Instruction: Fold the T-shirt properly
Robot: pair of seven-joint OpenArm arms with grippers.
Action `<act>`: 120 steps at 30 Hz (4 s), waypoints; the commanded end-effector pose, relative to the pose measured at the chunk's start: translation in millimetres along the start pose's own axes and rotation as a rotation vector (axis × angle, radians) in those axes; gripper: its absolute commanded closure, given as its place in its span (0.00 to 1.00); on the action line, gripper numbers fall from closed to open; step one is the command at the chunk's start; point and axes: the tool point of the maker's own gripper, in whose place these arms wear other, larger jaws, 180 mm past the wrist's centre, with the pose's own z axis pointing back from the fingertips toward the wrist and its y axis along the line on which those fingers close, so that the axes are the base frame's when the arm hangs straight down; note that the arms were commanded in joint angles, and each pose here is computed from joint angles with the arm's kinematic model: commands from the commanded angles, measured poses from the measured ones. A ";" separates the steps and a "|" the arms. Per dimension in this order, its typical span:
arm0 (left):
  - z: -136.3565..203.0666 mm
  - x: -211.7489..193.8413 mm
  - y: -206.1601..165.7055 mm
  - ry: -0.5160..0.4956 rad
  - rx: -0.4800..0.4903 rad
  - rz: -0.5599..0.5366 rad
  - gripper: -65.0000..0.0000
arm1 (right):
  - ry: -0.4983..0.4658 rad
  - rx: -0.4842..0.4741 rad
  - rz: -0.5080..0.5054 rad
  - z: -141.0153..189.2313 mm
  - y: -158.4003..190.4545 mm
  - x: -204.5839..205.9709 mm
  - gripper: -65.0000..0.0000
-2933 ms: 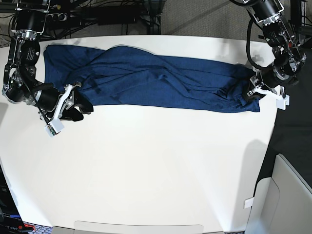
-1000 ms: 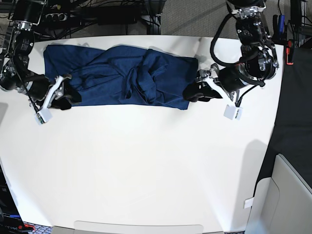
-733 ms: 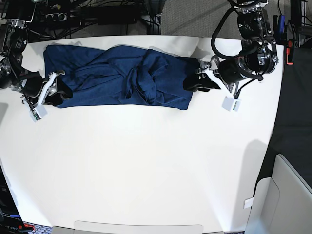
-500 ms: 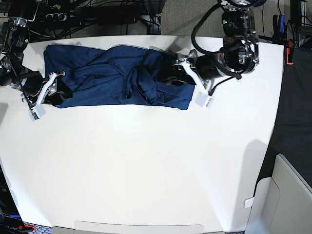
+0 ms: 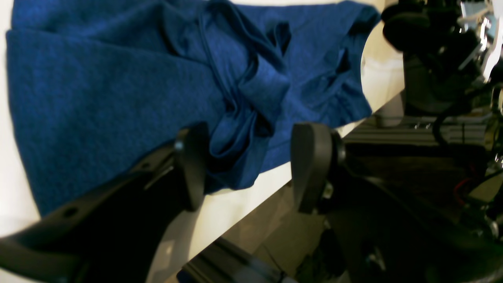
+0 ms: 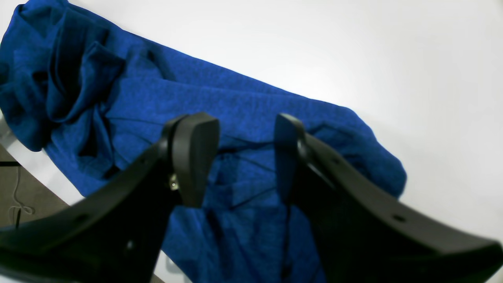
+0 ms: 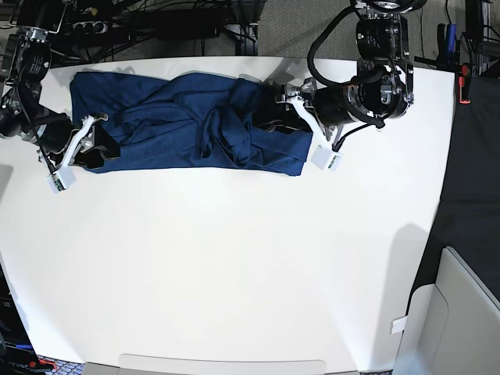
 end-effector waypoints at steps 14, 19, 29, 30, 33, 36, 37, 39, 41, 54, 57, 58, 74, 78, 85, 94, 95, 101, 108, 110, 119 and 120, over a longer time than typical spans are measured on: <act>-21.1 -24.1 10.1 0.092 -0.038 0.096 0.56 | -0.050 -0.004 0.032 6.7 -1.9 17.5 0.57; -36.1 -41.1 -15.6 0.167 -0.099 0.045 0.56 | -0.051 -0.004 0.032 6.7 -2.1 18.1 0.57; -48.4 -25.1 -62.7 0.127 -0.272 -0.288 0.69 | -0.049 -0.007 0.035 7.6 -3.1 18.2 0.57; -49.0 -22.1 -64.8 0.123 -0.276 -0.296 0.69 | -0.051 -0.005 0.033 7.0 -2.4 18.2 0.57; -50.4 -14.0 -69.9 0.111 -0.284 -0.319 0.72 | -0.052 -0.004 0.027 6.0 -2.8 18.0 0.57; -50.8 -11.7 -70.8 0.110 -0.285 -0.325 0.77 | -0.059 -0.006 0.033 6.5 -3.9 21.8 0.57; -50.8 -11.8 -70.9 0.110 -0.286 -0.326 0.79 | -0.059 -0.009 0.035 7.1 -4.7 22.5 0.57; -50.7 -12.0 -71.1 0.111 -0.287 -0.326 0.81 | -0.057 -0.010 0.037 7.7 -5.4 22.6 0.57; -50.1 -10.8 -69.7 0.107 -0.283 -0.323 0.81 | -0.064 -0.012 0.041 7.9 -6.0 25.7 0.57; -17.1 19.9 -7.5 0.011 -0.115 -0.264 0.82 | -0.061 -0.011 0.042 8.0 -5.2 24.5 0.57; -0.5 33.8 16.3 -0.050 -0.051 -0.219 0.82 | -0.059 -0.011 0.042 8.4 -5.1 23.6 0.57; 3.9 35.8 23.9 -0.065 -0.034 -0.199 0.82 | -0.058 -0.012 0.043 8.7 -5.4 23.7 0.57; 51.4 19.6 85.3 -0.130 0.127 -0.043 0.82 | 0.066 -0.054 0.073 26.9 -21.6 -6.9 0.49; 51.1 18.9 85.1 -0.129 0.126 -0.041 0.82 | 0.079 -0.052 0.069 27.7 -20.2 -12.8 0.49; 50.7 18.5 84.8 -0.127 0.125 -0.042 0.82 | 0.111 -0.086 0.014 41.0 -27.1 -37.0 0.42; 47.3 17.1 81.7 -0.116 0.115 -0.048 0.82 | 0.095 -0.171 -0.065 61.2 -47.3 -45.3 0.01; 44.3 15.7 79.0 -0.107 0.107 -0.054 0.82 | 0.089 -0.171 -0.068 59.7 -48.3 -43.2 0.01; 37.9 12.8 72.8 -0.086 0.089 -0.068 0.82 | 0.081 -0.138 -0.222 38.7 -56.6 -64.7 0.02; 38.2 12.8 73.2 -0.086 0.090 -0.069 0.82 | 0.119 -0.133 -0.331 15.4 -59.2 -90.3 0.07; 38.2 12.8 73.2 -0.086 0.090 -0.069 0.82 | 0.127 -0.129 -0.334 10.6 -54.1 -93.3 0.07; 37.6 14.0 72.3 -0.089 0.087 -0.069 0.82 | 0.181 -0.020 -0.187 -11.6 -7.8 -78.9 0.12; 37.6 14.0 72.3 -0.089 0.087 -0.069 0.82 | 0.175 -0.009 -0.177 -12.7 -1.5 -74.8 0.15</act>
